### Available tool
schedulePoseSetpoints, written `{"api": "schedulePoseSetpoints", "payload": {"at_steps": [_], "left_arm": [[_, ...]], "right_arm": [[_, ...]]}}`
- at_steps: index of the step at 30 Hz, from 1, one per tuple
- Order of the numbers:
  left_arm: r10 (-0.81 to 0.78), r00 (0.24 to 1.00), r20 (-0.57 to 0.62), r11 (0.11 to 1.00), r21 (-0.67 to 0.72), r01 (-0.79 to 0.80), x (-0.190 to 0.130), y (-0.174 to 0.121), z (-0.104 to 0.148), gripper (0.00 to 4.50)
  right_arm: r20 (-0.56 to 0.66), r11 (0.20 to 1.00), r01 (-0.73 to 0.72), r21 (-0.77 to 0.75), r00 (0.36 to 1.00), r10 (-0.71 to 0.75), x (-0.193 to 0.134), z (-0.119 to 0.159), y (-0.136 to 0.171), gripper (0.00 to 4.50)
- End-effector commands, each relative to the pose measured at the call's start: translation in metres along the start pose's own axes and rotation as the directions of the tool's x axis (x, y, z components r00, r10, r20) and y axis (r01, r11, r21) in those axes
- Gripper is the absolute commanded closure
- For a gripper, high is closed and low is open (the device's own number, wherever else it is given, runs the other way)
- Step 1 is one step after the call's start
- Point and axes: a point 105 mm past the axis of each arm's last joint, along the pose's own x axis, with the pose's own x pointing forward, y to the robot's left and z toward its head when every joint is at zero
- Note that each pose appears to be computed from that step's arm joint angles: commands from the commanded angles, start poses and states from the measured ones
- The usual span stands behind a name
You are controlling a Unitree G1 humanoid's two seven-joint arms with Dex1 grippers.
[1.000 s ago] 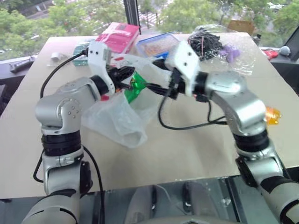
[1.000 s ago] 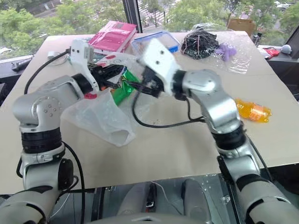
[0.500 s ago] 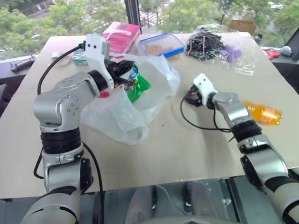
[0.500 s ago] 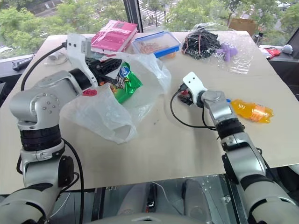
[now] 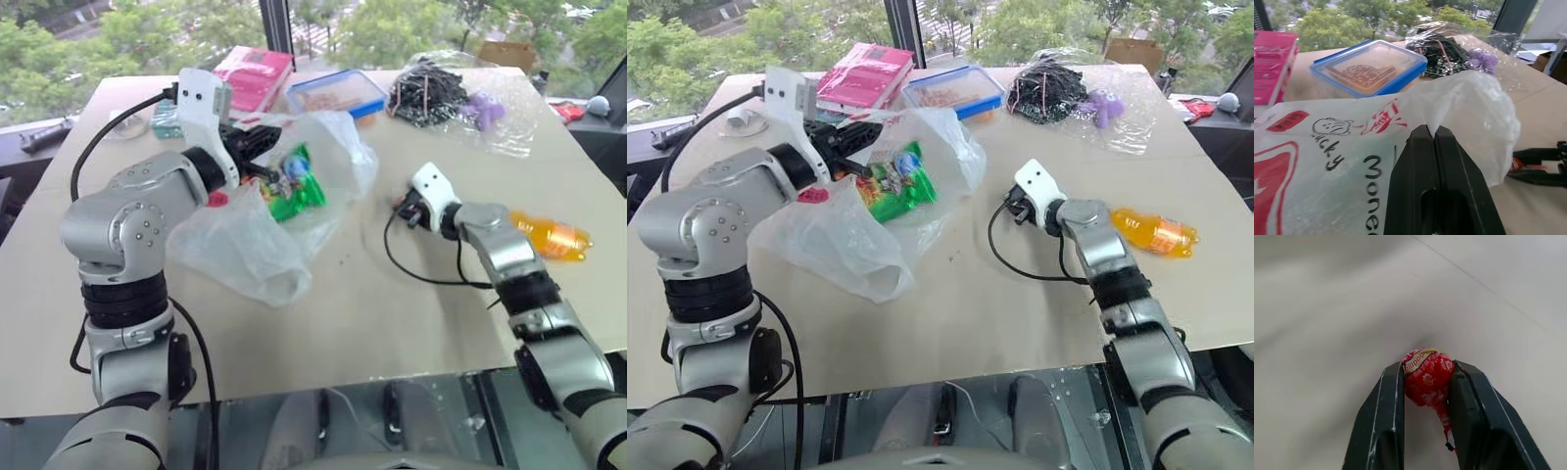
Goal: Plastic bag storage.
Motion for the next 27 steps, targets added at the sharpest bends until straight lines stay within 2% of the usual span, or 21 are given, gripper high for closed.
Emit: {"api": "schedulePoseSetpoints", "payload": {"at_steps": [1, 4, 6, 9, 11, 12, 13, 14, 15, 17, 19, 23, 27], "left_arm": [[-0.033, 0.998, 0.052, 0.999, 0.036, 0.031, -0.002, -0.004, 0.016, 4.5], [-0.06, 0.996, 0.059, 0.997, 0.043, 0.057, -0.003, -0.006, 0.019, 4.5], [-0.071, 0.995, 0.069, 0.997, 0.046, 0.068, -0.006, -0.007, 0.023, 4.5], [-0.083, 0.992, 0.095, 0.996, 0.04, 0.08, -0.008, -0.013, 0.028, 4.5], [-0.088, 0.991, 0.103, 0.996, 0.041, 0.084, -0.01, -0.017, 0.029, 4.5], [-0.088, 0.991, 0.105, 0.996, 0.041, 0.084, -0.011, -0.018, 0.029, 4.5], [-0.079, 0.991, 0.107, 0.996, 0.038, 0.075, -0.013, -0.017, 0.028, 4.5], [-0.069, 0.992, 0.108, 0.997, 0.035, 0.066, -0.014, -0.016, 0.028, 4.5], [-0.061, 0.992, 0.109, 0.998, 0.031, 0.058, -0.015, -0.014, 0.028, 4.5], [-0.029, 0.994, 0.104, 1.0, 0.012, 0.028, -0.015, -0.007, 0.024, 4.5], [-0.015, 0.995, 0.098, 1.0, -0.003, 0.015, -0.013, -0.003, 0.019, 4.5], [-0.024, 0.996, 0.084, 1.0, -0.016, 0.025, -0.005, -0.004, 0.012, 4.5], [-0.052, 0.996, 0.073, 0.998, -0.025, 0.054, 0.005, -0.005, 0.007, 4.5]], "right_arm": [[0.162, 0.988, -0.134, -0.072, 0.976, 0.144, 0.005, 0.066, 0.049, 3.76], [0.175, 0.993, -0.095, -0.066, 0.979, 0.105, 0.039, 0.083, 0.057, 3.76], [0.158, 0.99, -0.056, -0.132, 0.984, 0.077, 0.069, 0.088, 0.06, 3.76], [0.182, 0.994, -0.041, -0.106, 0.982, 0.06, 0.11, 0.102, 0.063, 3.76], [0.181, 0.981, -0.044, -0.188, 0.98, 0.079, 0.127, 0.106, 0.071, 2.73], [0.197, 0.977, -0.038, -0.21, 0.977, 0.081, 0.132, 0.11, 0.074, 2.53], [0.233, 0.974, -0.022, -0.227, 0.969, 0.077, 0.134, 0.119, 0.075, 1.86], [0.272, 0.971, -0.004, -0.24, 0.96, 0.071, 0.134, 0.127, 0.075, 1.57], [0.314, 0.97, 0.015, -0.243, 0.947, 0.064, 0.131, 0.135, 0.074, 1.31], [0.367, 0.971, -0.016, -0.24, 0.924, 0.106, 0.115, 0.139, 0.072, 0.38], [0.389, 0.97, -0.05, -0.238, 0.91, 0.143, 0.095, 0.135, 0.069, 0.38], [0.409, 0.98, -0.046, -0.193, 0.904, 0.123, 0.032, 0.128, 0.055, 0.38], [0.329, 0.985, -0.008, -0.174, 0.942, 0.066, -0.041, 0.111, 0.041, 0.38]]}}
